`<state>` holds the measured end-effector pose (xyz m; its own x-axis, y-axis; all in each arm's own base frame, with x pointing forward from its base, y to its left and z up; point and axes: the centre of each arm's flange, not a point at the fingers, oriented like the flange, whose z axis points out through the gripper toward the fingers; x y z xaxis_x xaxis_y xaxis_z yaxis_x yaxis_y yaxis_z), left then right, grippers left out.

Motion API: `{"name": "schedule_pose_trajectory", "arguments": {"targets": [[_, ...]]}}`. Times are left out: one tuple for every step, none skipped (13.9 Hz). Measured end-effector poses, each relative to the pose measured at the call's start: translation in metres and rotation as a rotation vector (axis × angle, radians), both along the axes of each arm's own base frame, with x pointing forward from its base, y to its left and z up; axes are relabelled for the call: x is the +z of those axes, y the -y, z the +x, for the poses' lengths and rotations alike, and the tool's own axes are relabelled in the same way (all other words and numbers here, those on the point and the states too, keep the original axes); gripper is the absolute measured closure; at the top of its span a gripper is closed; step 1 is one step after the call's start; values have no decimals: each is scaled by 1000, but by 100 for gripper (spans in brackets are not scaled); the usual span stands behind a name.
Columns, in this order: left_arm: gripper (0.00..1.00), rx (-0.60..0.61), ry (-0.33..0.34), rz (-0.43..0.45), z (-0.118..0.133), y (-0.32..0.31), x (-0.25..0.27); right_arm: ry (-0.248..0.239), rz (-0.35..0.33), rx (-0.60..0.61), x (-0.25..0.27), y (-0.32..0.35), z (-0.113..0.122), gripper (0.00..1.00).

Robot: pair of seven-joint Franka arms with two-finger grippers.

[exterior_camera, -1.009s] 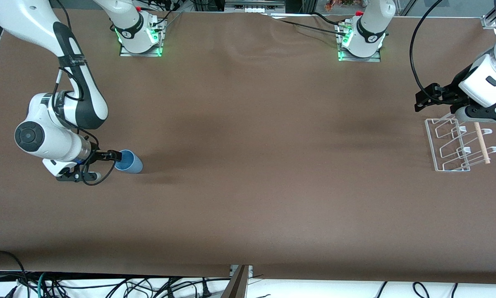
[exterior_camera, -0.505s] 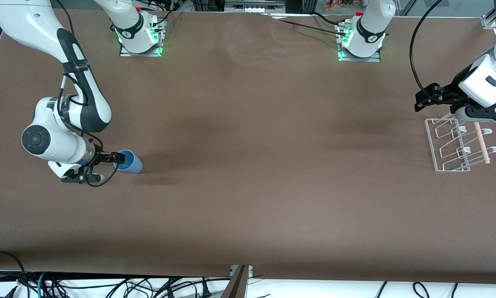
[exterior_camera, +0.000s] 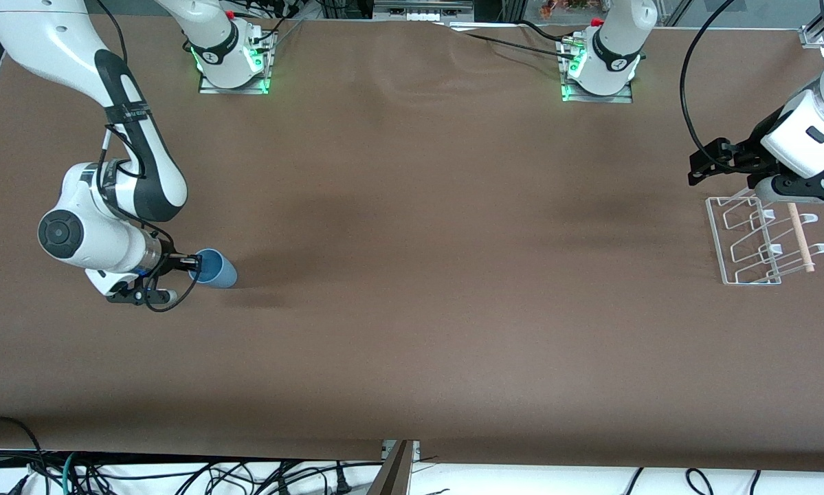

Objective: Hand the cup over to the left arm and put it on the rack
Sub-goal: 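Lower the right gripper and grasp the blue cup rim, then lift the cup with the right gripper while the left gripper approaches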

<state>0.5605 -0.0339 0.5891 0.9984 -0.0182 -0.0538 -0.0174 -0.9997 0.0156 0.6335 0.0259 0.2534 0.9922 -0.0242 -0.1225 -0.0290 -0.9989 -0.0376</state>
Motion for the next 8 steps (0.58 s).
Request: {"name": "schedule_pose_trajectory", "arguments": {"targets": [[0, 0, 0, 0, 0, 0, 0, 0, 7, -5, 0, -1, 0, 91], [0, 0, 0, 0, 0, 0, 0, 1, 11, -7, 1, -2, 0, 96], [0, -1, 0, 0, 0, 0, 0, 1, 12, -7, 1, -3, 0, 96], [0, -1, 0, 0, 0, 1, 0, 2, 13, -6, 1, -4, 0, 96], [0, -2, 0, 0, 0, 1, 0, 7, 16, -6, 2, -5, 1, 96], [0, -3, 0, 0, 0, 2, 0, 15, 32, -16, 4, -8, 3, 96], [0, -3, 0, 0, 0, 2, 0, 26, 67, -37, 9, -14, 7, 96], [0, -3, 0, 0, 0, 2, 0, 39, 109, -56, 17, -24, 11, 96]]}}
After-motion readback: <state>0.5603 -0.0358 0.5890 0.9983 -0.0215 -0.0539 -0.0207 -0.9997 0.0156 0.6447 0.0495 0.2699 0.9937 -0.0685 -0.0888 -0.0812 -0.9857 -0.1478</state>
